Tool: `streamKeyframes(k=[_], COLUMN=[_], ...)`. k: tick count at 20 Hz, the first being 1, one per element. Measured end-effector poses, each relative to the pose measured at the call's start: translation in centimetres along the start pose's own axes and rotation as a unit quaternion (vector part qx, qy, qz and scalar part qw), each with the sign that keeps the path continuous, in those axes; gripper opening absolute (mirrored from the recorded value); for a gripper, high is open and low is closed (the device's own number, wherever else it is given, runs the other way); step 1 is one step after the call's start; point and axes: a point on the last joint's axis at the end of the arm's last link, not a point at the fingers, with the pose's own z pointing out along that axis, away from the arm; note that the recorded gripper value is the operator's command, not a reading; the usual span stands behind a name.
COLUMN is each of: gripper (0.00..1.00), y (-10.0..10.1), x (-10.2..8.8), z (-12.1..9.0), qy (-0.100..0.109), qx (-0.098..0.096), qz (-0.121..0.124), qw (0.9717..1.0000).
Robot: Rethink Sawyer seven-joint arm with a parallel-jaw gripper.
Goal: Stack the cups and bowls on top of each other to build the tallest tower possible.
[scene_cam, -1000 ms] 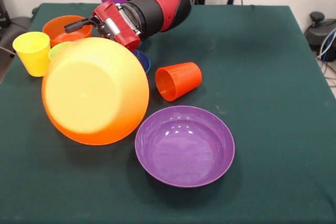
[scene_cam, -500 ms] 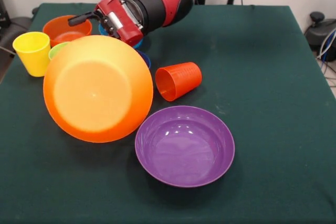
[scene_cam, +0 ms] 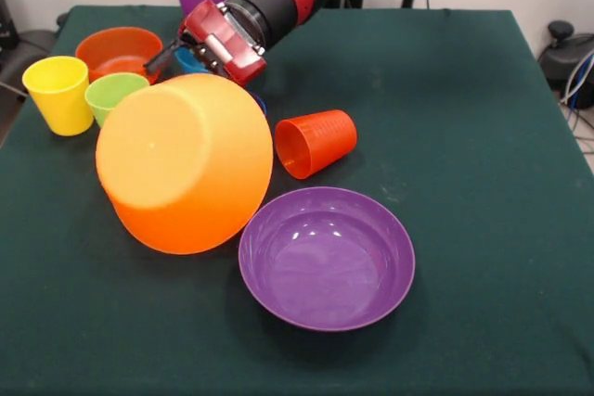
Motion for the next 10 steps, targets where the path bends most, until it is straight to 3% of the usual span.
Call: streamKeyframes(k=[3, 4, 7, 8, 10], gripper=[1.00, 1.00, 1.00, 1.00, 1.00], y=[-0.4, -0.9, -1.3, -1.6, -1.6], x=[1.0, 1.7, 2.5, 3.2, 3.6], z=[-0.2, -0.2, -0.3, -0.5, -0.6], qy=[0.032, 0.053, 0.073, 0.087, 0.096], qx=[-0.035, -0.053, -0.069, -0.082, -0.089], qz=[0.008, 0.022, 0.040, 0.055, 0.065], qw=[0.9988, 0.9970, 0.9942, 0.9913, 0.9892])
